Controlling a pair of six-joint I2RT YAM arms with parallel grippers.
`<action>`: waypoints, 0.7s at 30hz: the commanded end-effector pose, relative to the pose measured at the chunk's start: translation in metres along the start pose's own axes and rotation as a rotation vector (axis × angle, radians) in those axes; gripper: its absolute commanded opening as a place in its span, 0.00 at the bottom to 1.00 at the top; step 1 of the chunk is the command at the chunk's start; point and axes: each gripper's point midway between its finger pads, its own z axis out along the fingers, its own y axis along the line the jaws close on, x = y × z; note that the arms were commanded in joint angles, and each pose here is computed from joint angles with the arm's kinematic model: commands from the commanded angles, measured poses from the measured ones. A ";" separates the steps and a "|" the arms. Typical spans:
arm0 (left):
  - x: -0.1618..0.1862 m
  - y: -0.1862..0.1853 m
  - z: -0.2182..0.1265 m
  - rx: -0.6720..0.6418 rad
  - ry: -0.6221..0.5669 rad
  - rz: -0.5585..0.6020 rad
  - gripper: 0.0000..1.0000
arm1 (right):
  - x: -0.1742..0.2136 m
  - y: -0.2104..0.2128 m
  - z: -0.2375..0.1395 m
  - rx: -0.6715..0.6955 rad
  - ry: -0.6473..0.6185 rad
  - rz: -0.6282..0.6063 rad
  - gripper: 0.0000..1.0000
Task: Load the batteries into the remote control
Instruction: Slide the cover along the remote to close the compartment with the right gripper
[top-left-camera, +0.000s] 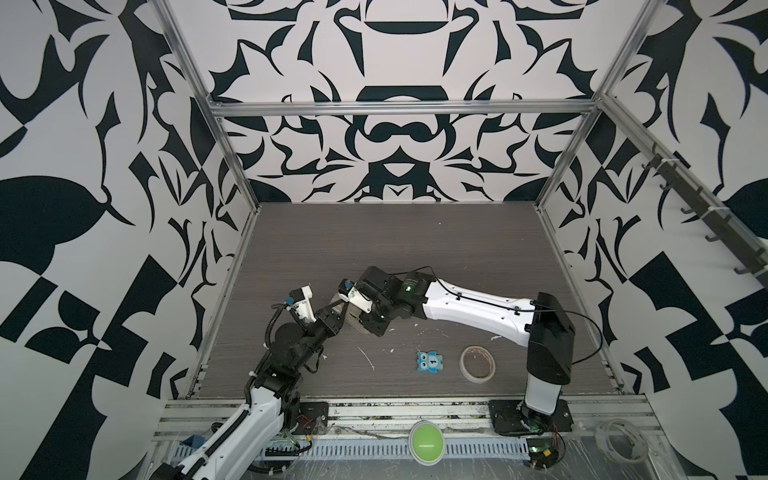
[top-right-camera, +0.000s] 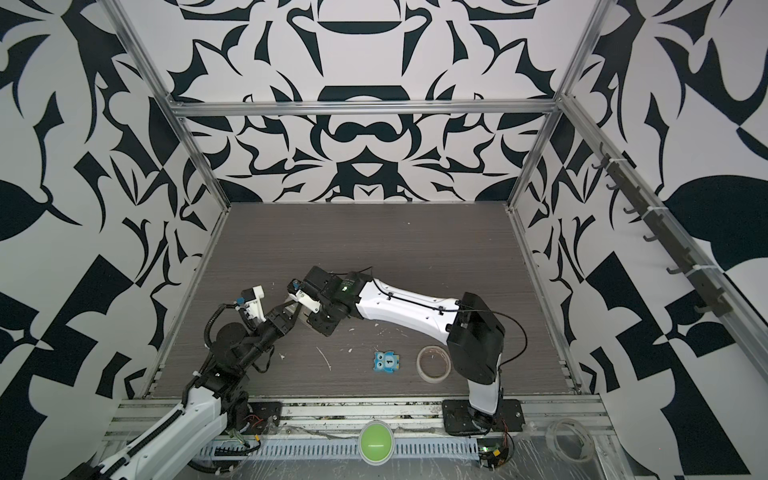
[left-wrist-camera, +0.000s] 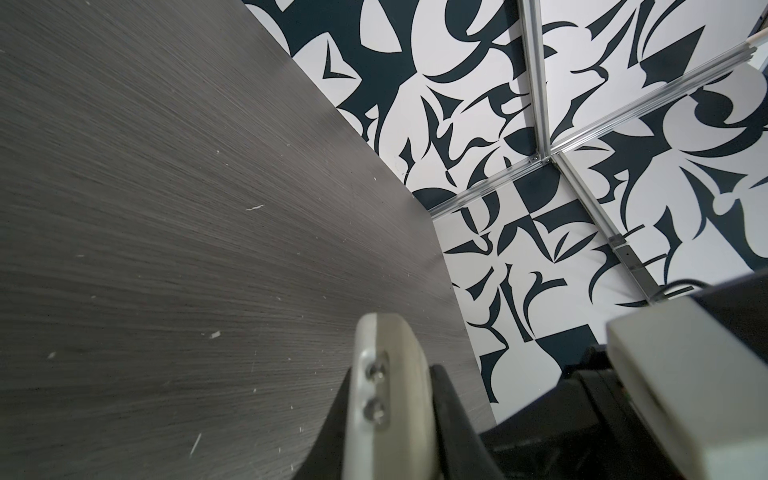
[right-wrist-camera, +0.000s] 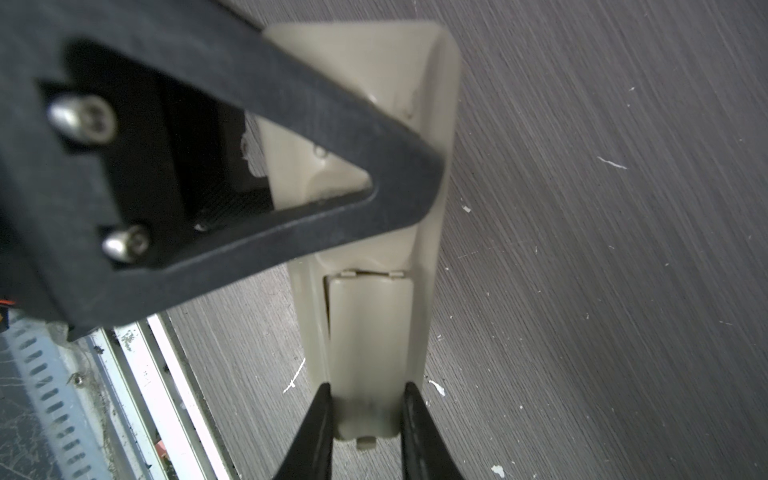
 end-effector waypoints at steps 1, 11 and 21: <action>0.002 0.002 -0.003 0.017 -0.011 0.007 0.00 | -0.014 0.004 -0.012 0.005 -0.035 -0.015 0.00; 0.002 0.001 -0.003 0.020 -0.013 0.008 0.00 | -0.016 0.007 -0.012 0.007 -0.030 -0.034 0.00; 0.004 -0.001 -0.002 0.031 0.000 0.013 0.00 | -0.018 0.006 -0.010 0.014 -0.026 -0.040 0.00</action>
